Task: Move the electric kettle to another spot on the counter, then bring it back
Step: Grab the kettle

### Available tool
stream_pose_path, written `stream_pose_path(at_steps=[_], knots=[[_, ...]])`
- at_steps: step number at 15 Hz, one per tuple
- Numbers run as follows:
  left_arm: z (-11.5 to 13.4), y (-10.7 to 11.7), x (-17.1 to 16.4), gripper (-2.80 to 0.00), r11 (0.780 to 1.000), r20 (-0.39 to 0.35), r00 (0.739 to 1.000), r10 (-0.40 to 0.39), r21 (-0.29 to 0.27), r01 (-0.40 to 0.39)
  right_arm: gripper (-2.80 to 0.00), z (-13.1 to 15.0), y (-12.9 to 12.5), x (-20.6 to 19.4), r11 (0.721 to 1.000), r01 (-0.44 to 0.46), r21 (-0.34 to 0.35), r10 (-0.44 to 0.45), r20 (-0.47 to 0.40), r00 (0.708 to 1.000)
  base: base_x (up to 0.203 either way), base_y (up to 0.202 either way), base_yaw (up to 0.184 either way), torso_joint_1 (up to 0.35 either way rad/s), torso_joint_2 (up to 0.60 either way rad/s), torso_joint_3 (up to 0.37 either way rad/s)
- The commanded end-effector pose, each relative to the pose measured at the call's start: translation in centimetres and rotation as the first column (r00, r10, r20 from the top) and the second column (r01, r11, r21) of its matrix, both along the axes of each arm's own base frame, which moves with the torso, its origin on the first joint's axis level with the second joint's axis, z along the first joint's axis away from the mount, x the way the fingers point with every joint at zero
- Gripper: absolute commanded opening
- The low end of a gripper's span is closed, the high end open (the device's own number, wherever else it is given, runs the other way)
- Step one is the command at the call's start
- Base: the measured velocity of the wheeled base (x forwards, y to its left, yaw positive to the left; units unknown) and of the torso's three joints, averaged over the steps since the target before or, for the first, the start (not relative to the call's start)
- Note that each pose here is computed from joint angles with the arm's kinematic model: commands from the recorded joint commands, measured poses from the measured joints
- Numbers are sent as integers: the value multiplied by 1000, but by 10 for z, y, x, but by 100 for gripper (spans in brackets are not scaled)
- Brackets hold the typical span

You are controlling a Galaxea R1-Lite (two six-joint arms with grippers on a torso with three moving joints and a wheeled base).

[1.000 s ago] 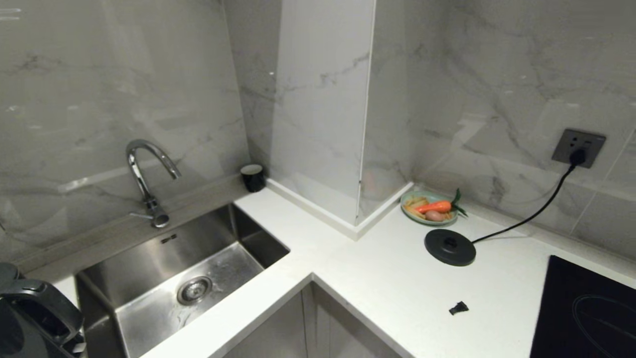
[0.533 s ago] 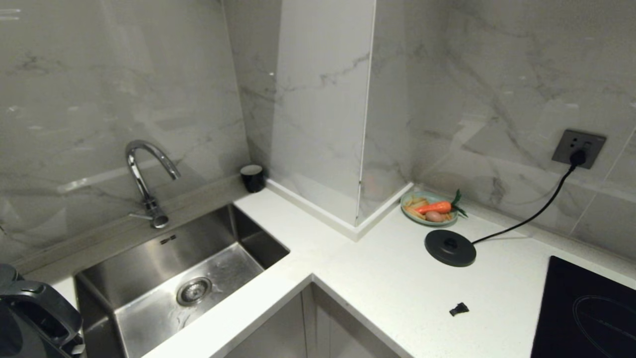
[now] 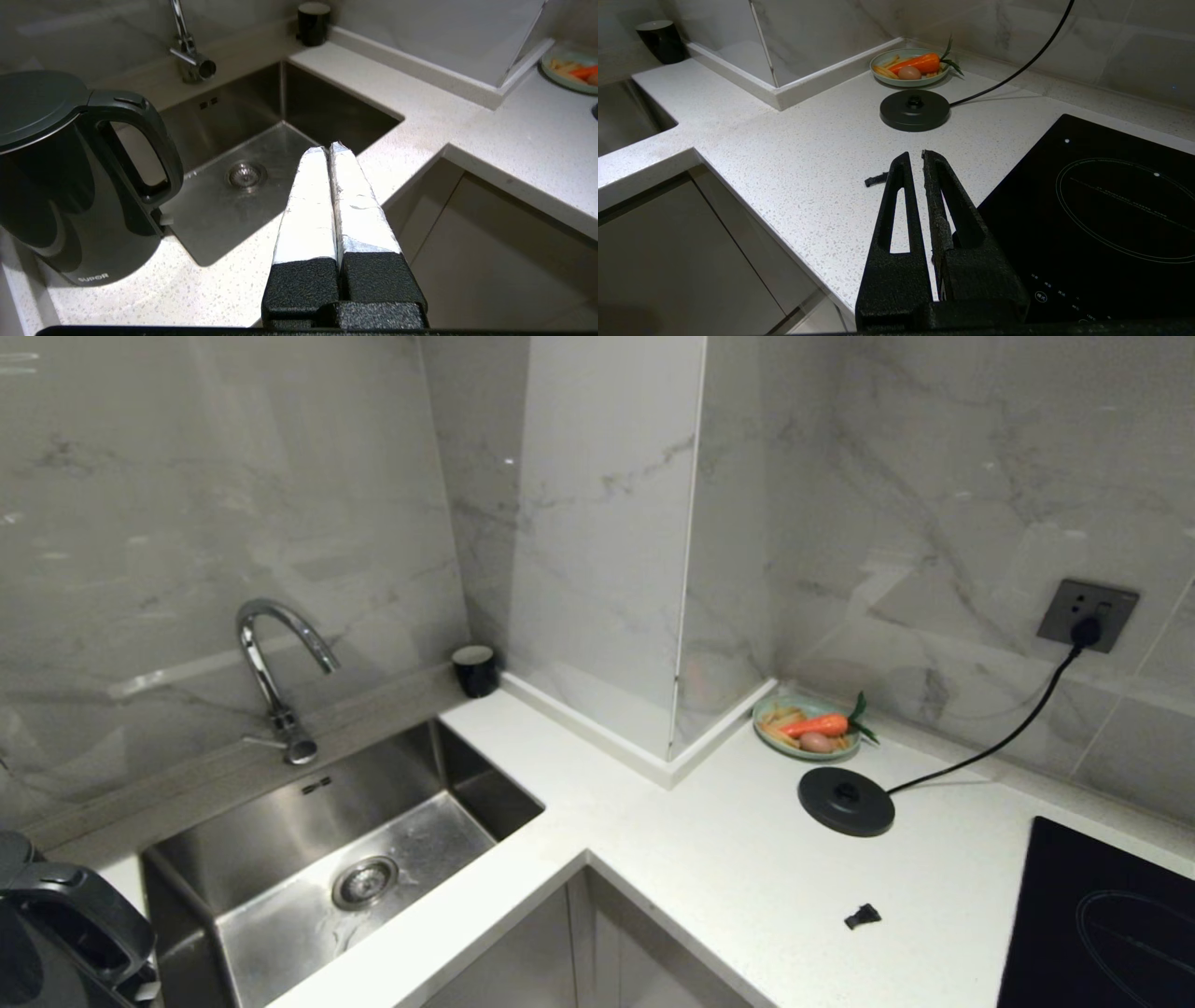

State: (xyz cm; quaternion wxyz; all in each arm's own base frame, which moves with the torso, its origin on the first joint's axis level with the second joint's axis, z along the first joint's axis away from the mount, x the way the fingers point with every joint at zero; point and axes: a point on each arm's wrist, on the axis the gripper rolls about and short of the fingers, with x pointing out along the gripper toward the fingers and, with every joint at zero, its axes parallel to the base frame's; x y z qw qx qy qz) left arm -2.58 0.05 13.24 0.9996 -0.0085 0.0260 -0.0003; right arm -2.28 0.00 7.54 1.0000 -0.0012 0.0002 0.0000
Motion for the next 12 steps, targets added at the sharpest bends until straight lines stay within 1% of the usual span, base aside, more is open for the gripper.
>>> stream_pose_path(at_steps=[1, 3, 5, 6, 7, 8, 9, 10, 12], knots=[[21, 0, 27, -280, 1000, -162, 987, 6, -7, -7, -280, 0, 0, 0, 1000, 0, -2, 0, 0, 1000, 0, 0, 0, 0, 0, 0], [30, 0, 53, -280, 999, -290, 956, 35, -29, -45, -280, 0, 0, 0, 1000, 0, -2, 0, 0, 1000, 0, 0, 0, 0, 0, 0], [32, 1, 79, -280, 995, -412, 908, 77, -31, -99, -280, 0, 0, 0, 1000, 0, -2, 0, 0, 1000, 0, 0, 0, 0, 0, 0], [28, 2, 89, -280, 991, -467, 878, 108, -19, -132, -280, 0, 0, 0, 1000, 0, -2, 0, -1, 1000, 0, 0, 0, 0, 0, 0], [22, 3, 98, -280, 986, -523, 841, 142, -1, -167, -280, 0, 0, 0, 1000, 0, -2, 0, 0, 1000, 0, 0, 0, 0, 0, 0], [13, 5, 106, -280, 979, -579, 797, 174, 16, -202, -280, 0, 0, 0, 1000, 0, -2, 0, 0, 1000, 0, 0, 0, 0, 0, 0], [5, 8, 115, -280, 972, -618, 760, 201, 27, -235, -280, 0, 0, 0, 1000, 0, -2, 0, 0, 1000, 0, 0, 0, 0, 0, 0], [-1, 12, 125, -280, 961, -637, 734, 233, 35, -275, -280, 0, 0, 0, 1000, 0, -2, 0, 0, 1000, 0, 0, 0, 0, 0, 0], [-14, 23, 148, -280, 938, -656, 698, 288, 45, -344, -280, 0, 0, 0, 1000, 0, -2, 0, 0, 1000, 0, 0, 0, 0, 0, 0]])
